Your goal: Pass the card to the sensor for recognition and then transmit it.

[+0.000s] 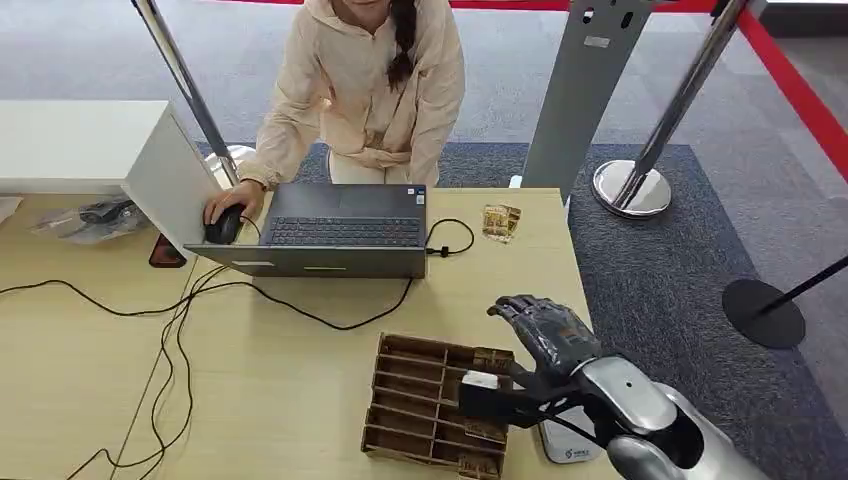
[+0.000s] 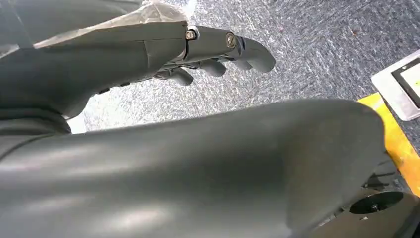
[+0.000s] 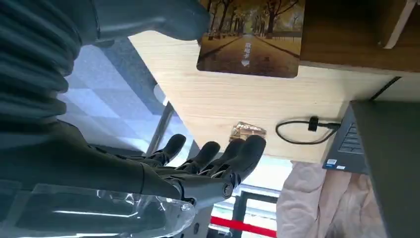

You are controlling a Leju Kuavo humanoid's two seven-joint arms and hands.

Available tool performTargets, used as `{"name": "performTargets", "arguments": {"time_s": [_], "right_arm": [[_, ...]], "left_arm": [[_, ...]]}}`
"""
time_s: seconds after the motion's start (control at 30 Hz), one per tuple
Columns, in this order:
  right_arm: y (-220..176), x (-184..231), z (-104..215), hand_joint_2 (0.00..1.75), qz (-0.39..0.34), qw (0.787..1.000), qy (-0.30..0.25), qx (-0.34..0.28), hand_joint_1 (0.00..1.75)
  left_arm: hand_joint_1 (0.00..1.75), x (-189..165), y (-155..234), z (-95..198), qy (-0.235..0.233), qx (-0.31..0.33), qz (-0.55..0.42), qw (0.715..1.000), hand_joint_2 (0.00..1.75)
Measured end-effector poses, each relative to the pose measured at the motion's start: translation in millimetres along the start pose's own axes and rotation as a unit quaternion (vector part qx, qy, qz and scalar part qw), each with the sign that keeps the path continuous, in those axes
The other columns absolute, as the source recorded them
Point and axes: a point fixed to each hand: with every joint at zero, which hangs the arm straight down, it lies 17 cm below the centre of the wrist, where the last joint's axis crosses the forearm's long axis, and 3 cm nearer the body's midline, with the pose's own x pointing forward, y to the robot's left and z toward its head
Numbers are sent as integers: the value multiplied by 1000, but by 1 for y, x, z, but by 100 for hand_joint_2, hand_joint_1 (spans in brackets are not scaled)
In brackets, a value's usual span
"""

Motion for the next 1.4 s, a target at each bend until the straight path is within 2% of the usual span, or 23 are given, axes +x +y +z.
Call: {"name": "performTargets", "arguments": {"time_s": [1.23, 1.4], "right_arm": [[12, 9, -3, 175, 1, 1000, -8, 3, 54], [11, 9, -3, 175, 2, 1000, -8, 2, 68]], "left_arm": [[0, 2, 1, 0, -6, 3, -2, 1000, 0], [0, 2, 1, 0, -7, 3, -2, 1000, 0]]}}
